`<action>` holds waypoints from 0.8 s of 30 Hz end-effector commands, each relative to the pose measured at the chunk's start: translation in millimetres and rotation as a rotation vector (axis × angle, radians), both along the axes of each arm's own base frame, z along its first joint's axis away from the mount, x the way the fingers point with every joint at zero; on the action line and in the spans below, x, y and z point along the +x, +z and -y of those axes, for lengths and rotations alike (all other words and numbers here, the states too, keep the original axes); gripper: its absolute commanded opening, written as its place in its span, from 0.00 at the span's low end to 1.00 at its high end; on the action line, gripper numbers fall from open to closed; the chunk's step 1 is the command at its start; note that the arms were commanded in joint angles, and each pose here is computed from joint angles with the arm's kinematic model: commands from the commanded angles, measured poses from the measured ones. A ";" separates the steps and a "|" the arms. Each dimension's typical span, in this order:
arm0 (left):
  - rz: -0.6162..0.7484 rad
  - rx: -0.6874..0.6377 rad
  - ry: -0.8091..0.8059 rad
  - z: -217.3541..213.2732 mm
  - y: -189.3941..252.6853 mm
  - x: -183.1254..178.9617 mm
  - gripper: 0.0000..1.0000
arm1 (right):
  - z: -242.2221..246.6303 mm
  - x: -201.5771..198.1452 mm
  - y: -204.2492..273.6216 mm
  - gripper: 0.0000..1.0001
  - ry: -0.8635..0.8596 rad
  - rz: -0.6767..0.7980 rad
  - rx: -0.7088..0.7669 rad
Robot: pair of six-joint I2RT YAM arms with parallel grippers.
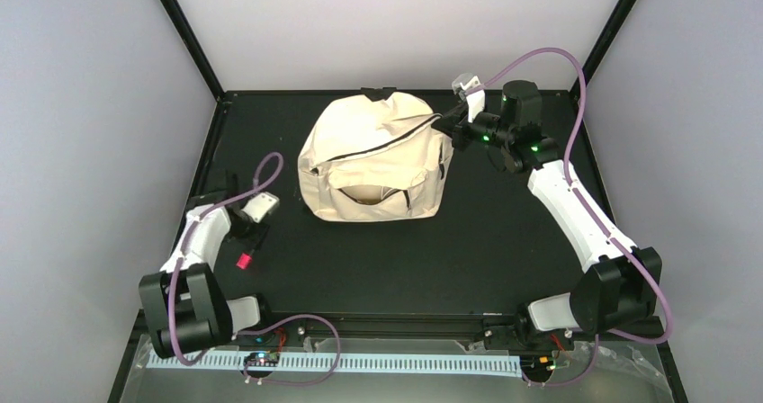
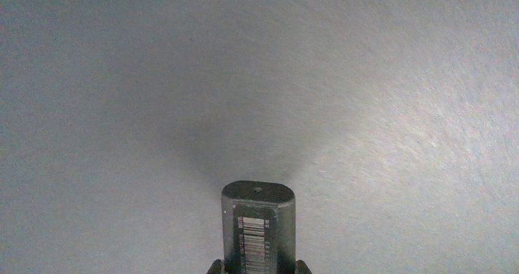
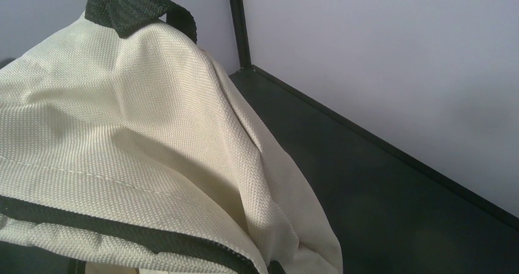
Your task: Pack the student bag
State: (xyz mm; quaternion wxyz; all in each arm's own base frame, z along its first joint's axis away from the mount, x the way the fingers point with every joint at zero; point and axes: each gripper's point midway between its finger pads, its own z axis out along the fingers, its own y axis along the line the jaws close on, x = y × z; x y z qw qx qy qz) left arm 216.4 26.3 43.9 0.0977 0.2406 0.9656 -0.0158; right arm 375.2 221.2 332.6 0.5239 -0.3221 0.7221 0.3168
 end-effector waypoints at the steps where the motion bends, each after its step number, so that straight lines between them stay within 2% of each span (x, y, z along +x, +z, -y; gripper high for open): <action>1: 0.200 -0.024 0.136 -22.8 45.3 33.6 0.03 | 3.0 -2.4 23.7 0.01 -0.019 0.066 0.026; 4: 0.314 -0.042 0.201 -32.7 76.3 51.6 0.03 | 2.8 -2.8 23.9 0.01 -0.017 0.064 0.028; 7: 0.446 -0.111 0.187 -22.6 124.1 69.6 0.06 | 2.8 -1.2 20.8 0.01 -0.018 0.059 0.023; 10: 0.569 -0.239 0.083 8.1 177.6 73.1 0.06 | 3.8 2.9 16.3 0.01 -0.033 0.050 0.014; 13: 0.681 -0.380 -0.068 47.2 222.7 60.1 0.09 | 5.0 7.7 12.5 0.01 -0.050 0.041 0.004; 15: 0.683 -0.498 -0.176 76.2 237.8 44.3 0.11 | 5.5 11.0 11.8 0.01 -0.060 0.039 0.003; 18: 0.570 -0.685 -0.307 124.7 232.9 22.3 0.11 | 5.0 15.3 9.1 0.01 -0.065 0.031 -0.001; 21: 0.479 -0.702 -0.472 170.0 218.6 3.7 0.11 | 5.1 17.5 7.0 0.01 -0.070 0.022 -0.007; 24: 0.449 -0.761 -0.671 210.5 228.2 -20.8 0.12 | 7.6 18.2 4.4 0.01 -0.085 0.017 -0.020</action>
